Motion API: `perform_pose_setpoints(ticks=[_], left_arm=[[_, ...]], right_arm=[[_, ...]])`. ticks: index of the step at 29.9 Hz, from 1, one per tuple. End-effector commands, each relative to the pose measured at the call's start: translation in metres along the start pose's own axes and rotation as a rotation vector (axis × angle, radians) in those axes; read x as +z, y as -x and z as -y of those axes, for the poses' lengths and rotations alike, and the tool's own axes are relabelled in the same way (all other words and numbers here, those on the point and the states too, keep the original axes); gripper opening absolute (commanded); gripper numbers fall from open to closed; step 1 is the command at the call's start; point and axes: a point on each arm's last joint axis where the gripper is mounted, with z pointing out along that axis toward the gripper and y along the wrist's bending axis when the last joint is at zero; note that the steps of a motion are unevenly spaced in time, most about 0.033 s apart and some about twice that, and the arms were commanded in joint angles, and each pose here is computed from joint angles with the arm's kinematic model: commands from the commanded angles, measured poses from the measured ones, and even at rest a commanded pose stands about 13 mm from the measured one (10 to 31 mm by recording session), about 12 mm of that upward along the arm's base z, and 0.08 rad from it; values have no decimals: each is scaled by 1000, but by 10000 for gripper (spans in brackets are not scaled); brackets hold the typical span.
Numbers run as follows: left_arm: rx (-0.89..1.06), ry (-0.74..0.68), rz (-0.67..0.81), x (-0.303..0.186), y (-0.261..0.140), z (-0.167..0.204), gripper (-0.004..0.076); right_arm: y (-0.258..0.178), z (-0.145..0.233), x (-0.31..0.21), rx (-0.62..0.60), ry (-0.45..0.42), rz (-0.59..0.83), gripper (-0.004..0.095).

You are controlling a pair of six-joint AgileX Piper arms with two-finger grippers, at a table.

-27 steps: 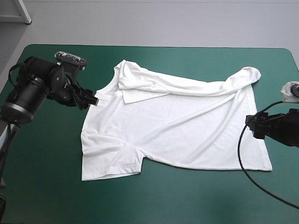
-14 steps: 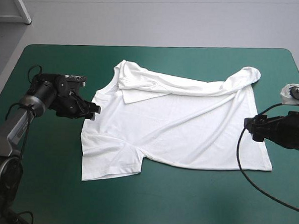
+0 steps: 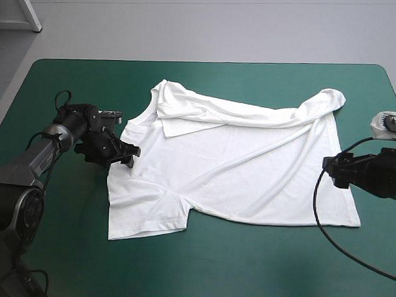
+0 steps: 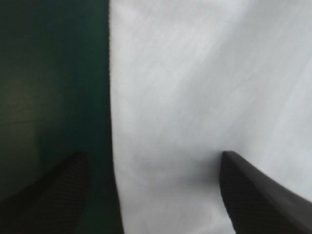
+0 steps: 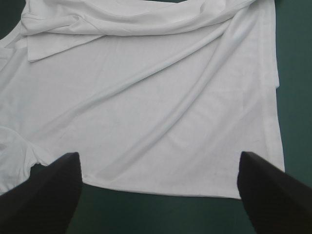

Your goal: Fold the cloth

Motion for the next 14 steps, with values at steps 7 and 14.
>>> perform_pose_setpoints(ticks=[7,14], left_arm=[[-61,-97,-31,20,-23,7,227],[-30,-122,-25,30,-33,8,-10]], right_arm=[[9,-4,-8,-9,8,90,795],[13,-4,-9,-2,15,139,795]])
